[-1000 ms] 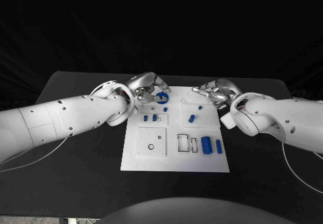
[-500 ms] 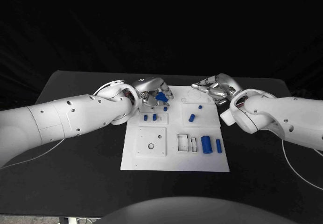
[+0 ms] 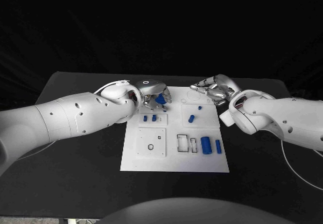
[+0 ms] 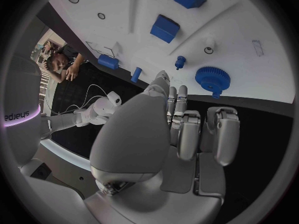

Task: Assemble the parts on the task board

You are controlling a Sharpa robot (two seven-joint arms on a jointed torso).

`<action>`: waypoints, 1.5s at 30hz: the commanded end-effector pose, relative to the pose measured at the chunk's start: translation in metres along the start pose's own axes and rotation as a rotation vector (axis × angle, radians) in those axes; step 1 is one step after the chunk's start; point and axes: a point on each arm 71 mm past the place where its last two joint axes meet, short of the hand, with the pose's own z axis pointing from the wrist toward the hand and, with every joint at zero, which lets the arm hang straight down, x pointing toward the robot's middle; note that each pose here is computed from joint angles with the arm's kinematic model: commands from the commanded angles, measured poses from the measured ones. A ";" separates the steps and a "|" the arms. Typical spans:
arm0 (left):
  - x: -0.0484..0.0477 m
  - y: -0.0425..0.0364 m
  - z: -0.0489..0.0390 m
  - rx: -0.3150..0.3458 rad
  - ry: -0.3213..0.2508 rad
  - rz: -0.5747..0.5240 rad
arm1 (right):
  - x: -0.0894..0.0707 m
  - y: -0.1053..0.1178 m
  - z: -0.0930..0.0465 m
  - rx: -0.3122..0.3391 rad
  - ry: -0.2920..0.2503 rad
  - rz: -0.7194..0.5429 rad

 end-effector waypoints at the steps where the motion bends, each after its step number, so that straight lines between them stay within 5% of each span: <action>1: 0.0052 -0.0006 0.0025 0.001 0.074 0.080 | 0.001 0.002 0.000 -0.016 0.010 -0.010; 45: 0.0108 -0.0033 0.0105 -0.015 0.144 0.111 | 0.000 -0.001 -0.001 0.001 0.016 -0.003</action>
